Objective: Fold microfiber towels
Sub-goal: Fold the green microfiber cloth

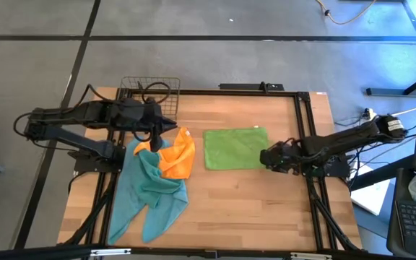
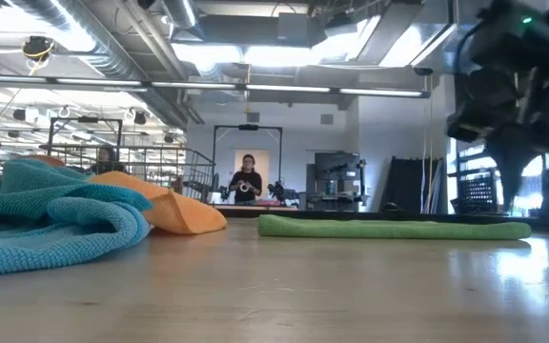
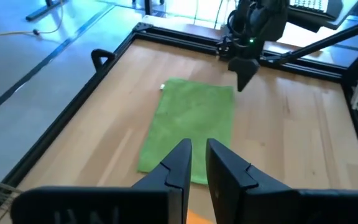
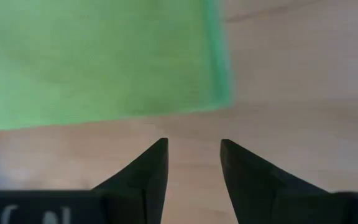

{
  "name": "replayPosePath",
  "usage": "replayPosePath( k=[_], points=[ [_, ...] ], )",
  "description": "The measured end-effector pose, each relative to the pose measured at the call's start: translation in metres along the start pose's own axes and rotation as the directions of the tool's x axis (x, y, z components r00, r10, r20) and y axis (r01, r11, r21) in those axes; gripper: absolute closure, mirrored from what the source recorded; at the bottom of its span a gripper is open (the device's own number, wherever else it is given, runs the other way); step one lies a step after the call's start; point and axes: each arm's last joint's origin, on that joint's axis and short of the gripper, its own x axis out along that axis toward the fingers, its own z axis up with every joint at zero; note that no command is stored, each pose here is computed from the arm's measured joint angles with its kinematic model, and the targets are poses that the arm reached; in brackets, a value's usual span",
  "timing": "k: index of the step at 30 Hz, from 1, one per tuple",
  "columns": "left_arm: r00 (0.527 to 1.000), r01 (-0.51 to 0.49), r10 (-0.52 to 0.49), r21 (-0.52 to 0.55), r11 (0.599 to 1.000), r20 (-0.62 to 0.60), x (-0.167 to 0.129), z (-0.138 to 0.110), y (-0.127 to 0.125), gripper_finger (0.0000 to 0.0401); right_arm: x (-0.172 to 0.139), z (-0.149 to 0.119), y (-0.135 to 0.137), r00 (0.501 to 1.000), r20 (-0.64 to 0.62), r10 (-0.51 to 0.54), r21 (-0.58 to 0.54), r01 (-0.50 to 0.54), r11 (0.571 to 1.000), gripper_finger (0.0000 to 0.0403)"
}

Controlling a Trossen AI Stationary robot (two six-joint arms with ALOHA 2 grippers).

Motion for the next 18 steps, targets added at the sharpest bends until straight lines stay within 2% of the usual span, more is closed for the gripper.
replayPosePath(
  k=[4, 9, 12, 18],
  points=[
    [1.0, 0.016, -0.016, 0.001, 1.0, -0.006, 0.0004, -0.0003, -0.0006, 0.036, -0.0053, -0.004, -0.0021, 0.999, 0.039, 0.012, 0.047, -0.014, 0.999, 0.0253],
    [0.999, 0.031, -0.031, 0.003, 1.0, -0.005, 0.0003, 0.0, -0.0011, 0.036, -0.0017, -0.0029, -0.0081, 0.995, 0.079, -0.067, 0.12, 0.057, 0.991, 0.0253],
    [1.0, 0.028, -0.028, -0.004, 1.0, 0.002, 0.0003, 0.0006, -0.0011, 0.036, 0.001, -0.0003, -0.0067, 0.991, 0.112, -0.071, 0.149, 0.054, 0.987, 0.0253],
    [1.0, 0.003, -0.002, -0.025, 1.0, 0.016, 0.0004, 0.0017, -0.0004, 0.036, 0.0044, 0.0011, -0.0033, 0.989, 0.14, -0.053, 0.135, 0.034, 0.99, 0.0253]
  ],
)
